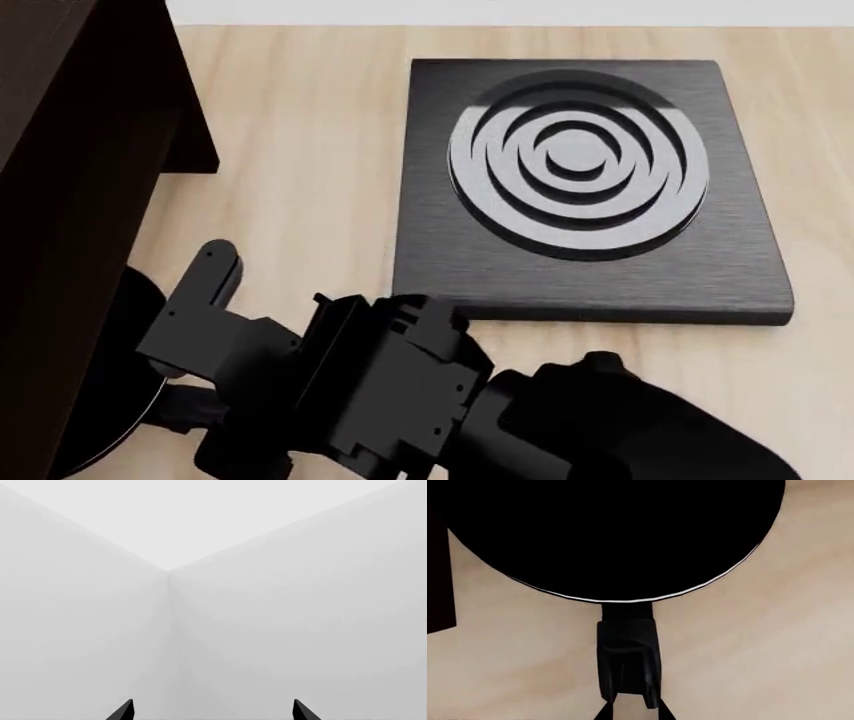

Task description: Put the frying pan under the cabinet shelf.

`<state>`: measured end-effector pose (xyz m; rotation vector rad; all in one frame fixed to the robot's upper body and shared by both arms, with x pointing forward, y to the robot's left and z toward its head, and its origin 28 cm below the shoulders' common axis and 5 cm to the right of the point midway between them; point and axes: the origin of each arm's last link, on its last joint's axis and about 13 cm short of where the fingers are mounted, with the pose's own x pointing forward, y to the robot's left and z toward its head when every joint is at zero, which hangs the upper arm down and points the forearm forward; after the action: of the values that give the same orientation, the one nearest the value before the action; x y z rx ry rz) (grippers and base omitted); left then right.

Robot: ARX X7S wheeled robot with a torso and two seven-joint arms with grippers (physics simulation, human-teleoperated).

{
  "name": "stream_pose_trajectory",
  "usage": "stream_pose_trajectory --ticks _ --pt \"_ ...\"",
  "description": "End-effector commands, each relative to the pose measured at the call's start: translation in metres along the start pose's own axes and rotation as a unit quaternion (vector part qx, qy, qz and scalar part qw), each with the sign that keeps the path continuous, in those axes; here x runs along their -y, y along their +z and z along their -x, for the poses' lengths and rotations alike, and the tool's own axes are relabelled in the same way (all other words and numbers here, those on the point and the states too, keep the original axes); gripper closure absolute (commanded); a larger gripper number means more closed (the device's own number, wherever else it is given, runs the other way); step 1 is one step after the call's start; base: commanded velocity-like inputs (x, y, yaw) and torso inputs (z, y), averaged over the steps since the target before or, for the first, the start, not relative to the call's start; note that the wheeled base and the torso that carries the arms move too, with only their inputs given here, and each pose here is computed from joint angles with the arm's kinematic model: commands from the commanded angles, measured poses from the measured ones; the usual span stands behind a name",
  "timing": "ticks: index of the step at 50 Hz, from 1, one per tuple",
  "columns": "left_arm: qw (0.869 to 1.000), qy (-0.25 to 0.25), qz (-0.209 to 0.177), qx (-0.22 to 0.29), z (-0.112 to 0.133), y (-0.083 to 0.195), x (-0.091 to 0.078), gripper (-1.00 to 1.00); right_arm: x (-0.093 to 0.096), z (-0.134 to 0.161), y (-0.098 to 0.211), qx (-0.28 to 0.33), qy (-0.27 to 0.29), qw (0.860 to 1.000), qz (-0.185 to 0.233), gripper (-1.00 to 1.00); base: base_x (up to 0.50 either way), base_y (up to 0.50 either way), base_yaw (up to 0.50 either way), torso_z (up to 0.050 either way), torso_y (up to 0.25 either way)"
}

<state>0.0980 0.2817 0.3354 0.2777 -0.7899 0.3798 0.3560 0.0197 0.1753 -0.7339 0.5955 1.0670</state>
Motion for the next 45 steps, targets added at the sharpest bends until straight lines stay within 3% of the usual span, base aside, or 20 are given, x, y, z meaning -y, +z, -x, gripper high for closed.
stream_pose_trajectory --ticks 1,13,14,33,45 --pt "1.000 -0.001 0.002 -0.004 0.000 -0.002 0.000 -1.00 -0.018 -0.013 0.011 0.038 0.043 0.998 -0.008 1.00 0.00 0.00 0.00 0.000 0.000" --pt "1.000 0.001 -0.004 -0.005 0.001 0.000 -0.002 -1.00 -0.020 -0.015 0.011 0.045 0.039 0.998 -0.009 1.00 0.00 0.00 0.01 0.000 0.000" --pt "1.000 0.001 -0.004 -0.005 0.001 0.000 -0.002 -1.00 -0.020 -0.015 0.011 0.045 0.039 0.998 -0.009 -1.00 0.00 0.00 0.01 0.000 0.000" --pt "1.000 0.002 -0.005 -0.003 0.002 0.004 -0.003 -1.00 -0.021 -0.012 0.016 0.053 0.036 0.998 -0.016 -1.00 0.00 0.00 0.00 0.000 -0.001" --pt "1.000 0.003 -0.001 0.003 0.002 0.007 -0.002 -1.00 -0.015 0.006 0.031 0.062 0.019 0.998 -0.007 -1.00 0.00 0.00 0.00 0.000 0.000"
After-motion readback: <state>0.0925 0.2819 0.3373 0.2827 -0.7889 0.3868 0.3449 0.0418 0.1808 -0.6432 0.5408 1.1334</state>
